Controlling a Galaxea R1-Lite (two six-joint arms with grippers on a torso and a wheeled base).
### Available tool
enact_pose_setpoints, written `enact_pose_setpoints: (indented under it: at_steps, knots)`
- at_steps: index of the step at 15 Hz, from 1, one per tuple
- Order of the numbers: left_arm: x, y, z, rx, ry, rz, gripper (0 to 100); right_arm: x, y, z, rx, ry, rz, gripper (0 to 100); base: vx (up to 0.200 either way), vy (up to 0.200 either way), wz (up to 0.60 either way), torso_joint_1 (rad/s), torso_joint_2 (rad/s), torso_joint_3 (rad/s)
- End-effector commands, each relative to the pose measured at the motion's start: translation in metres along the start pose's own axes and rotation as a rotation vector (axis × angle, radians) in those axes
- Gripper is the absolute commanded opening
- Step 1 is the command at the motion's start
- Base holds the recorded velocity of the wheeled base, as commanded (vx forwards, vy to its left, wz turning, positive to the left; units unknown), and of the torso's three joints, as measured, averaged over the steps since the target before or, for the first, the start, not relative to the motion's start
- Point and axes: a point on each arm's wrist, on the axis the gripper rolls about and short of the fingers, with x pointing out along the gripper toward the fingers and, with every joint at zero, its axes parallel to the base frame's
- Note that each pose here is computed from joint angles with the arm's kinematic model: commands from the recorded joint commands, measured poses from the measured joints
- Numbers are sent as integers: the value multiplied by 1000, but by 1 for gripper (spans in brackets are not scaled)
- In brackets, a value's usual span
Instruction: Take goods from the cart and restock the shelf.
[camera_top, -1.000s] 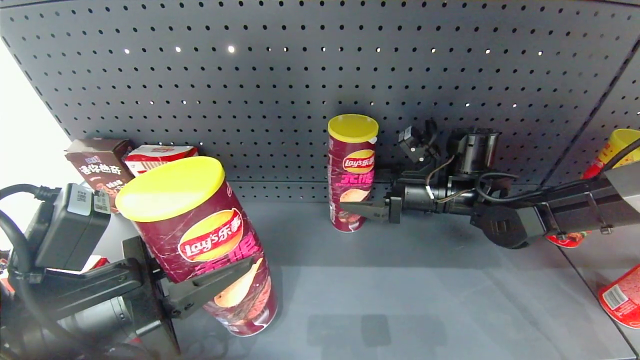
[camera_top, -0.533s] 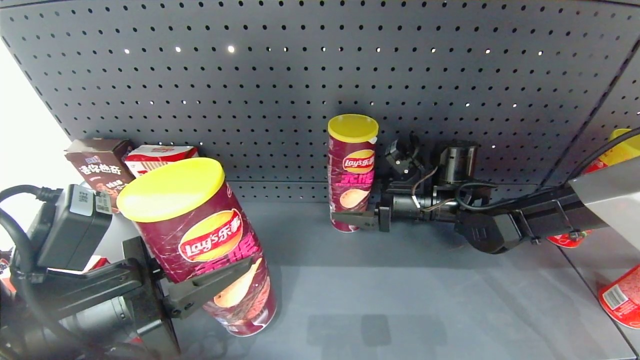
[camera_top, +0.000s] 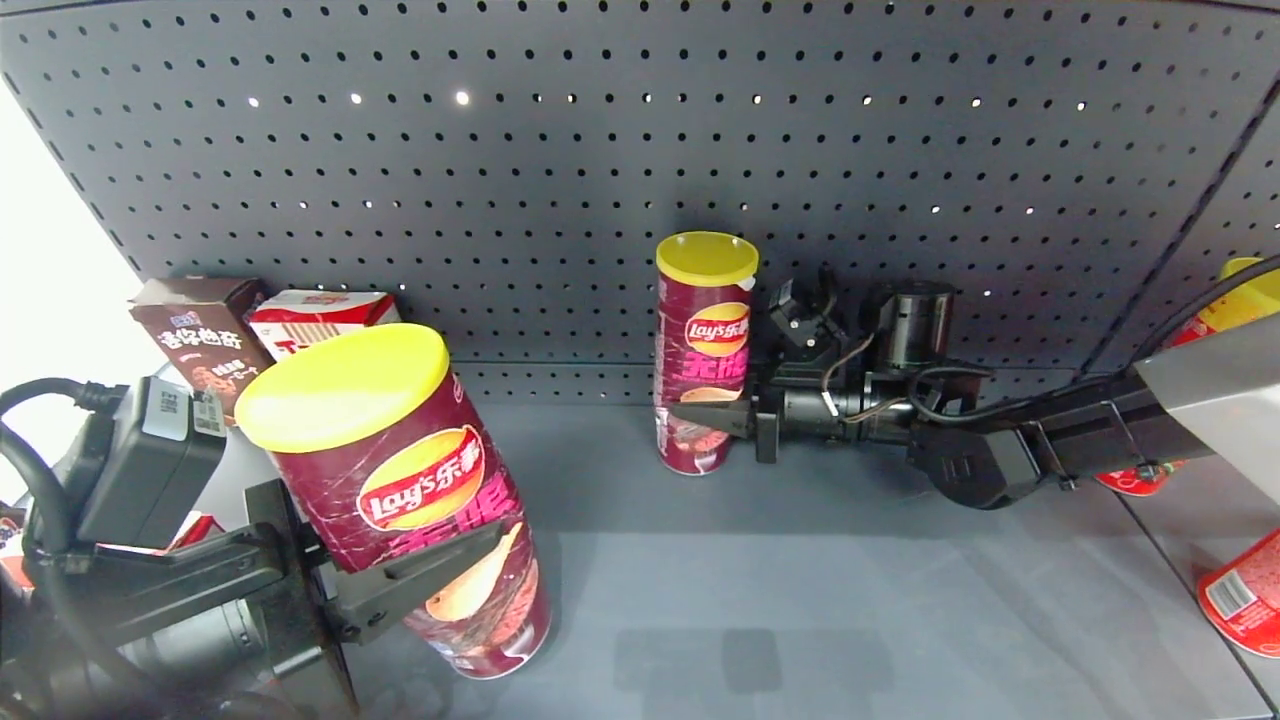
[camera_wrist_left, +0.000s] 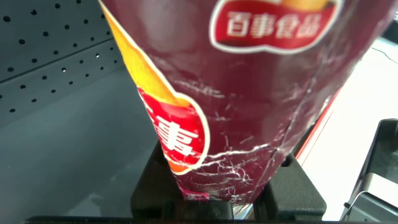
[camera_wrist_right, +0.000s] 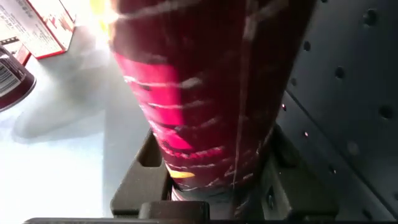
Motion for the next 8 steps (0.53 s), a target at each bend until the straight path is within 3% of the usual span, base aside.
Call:
enact_pose_setpoints:
  at_steps: [1, 5, 8]
  knots:
    - [0, 0, 1, 2, -4, 0, 0, -9, 11, 18, -22, -21, -2, 0, 0, 0, 0, 0, 0, 0]
    - [-1, 0, 3, 7, -13, 0, 0, -28, 51, 40, -38, -25, -38, 0, 0, 0, 0, 0, 0, 0]
    - [0, 0, 3, 6, -14, 3, 0, -51, 102, 52, -59, -53, 5, 0, 0, 0, 0, 0, 0, 0]
